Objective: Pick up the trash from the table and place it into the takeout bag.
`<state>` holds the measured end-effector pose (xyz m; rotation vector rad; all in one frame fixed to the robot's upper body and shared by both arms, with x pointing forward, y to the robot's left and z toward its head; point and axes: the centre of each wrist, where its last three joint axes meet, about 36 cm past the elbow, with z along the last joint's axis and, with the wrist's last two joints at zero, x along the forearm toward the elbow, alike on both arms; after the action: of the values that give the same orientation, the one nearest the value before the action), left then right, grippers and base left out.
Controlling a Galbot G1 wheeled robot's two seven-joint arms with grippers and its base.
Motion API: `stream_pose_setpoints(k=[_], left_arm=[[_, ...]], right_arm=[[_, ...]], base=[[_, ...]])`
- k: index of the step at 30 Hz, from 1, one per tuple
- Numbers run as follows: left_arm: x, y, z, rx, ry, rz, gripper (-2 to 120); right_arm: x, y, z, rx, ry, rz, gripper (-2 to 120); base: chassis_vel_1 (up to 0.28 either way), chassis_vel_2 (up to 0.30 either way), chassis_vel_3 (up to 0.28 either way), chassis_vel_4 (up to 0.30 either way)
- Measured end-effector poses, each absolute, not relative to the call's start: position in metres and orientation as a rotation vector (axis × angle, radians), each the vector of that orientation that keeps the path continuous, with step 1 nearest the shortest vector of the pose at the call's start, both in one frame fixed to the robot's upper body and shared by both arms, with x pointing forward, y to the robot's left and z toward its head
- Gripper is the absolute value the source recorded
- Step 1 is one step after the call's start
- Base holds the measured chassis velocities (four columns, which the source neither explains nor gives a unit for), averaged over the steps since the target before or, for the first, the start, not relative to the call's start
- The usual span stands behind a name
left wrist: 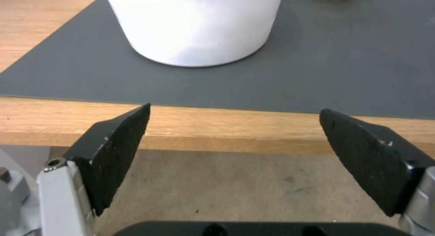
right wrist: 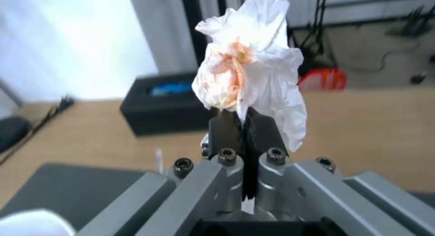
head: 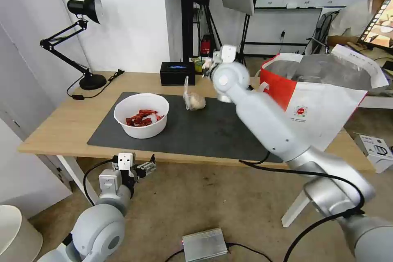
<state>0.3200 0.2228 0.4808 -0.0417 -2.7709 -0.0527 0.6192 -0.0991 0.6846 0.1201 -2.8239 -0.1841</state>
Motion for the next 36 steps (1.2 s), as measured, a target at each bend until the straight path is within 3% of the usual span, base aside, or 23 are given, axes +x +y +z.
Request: stream_pose_setpoints(k=[17, 27, 36], left_arm=[[0.313, 0.220, 0.483, -0.034, -2.776, -0.035, 100], [0.311, 0.218, 0.486, -0.044, -2.782, -0.036, 100], [0.312, 0.215, 0.487, -0.068, -2.786, -0.039, 100]], right_arm=[[0.561, -0.198, 0.764, -0.105, -2.916, -0.178, 0], [0.527, -0.272, 0.757, -0.282, -2.871, -0.150, 0], [0.514, -0.310, 0.734, -0.364, -2.807, -0.161, 0]], base=[[0.000, 0.000, 0.000, 0.000], [0.000, 0.000, 0.000, 0.000], [0.000, 0.000, 0.000, 0.000]])
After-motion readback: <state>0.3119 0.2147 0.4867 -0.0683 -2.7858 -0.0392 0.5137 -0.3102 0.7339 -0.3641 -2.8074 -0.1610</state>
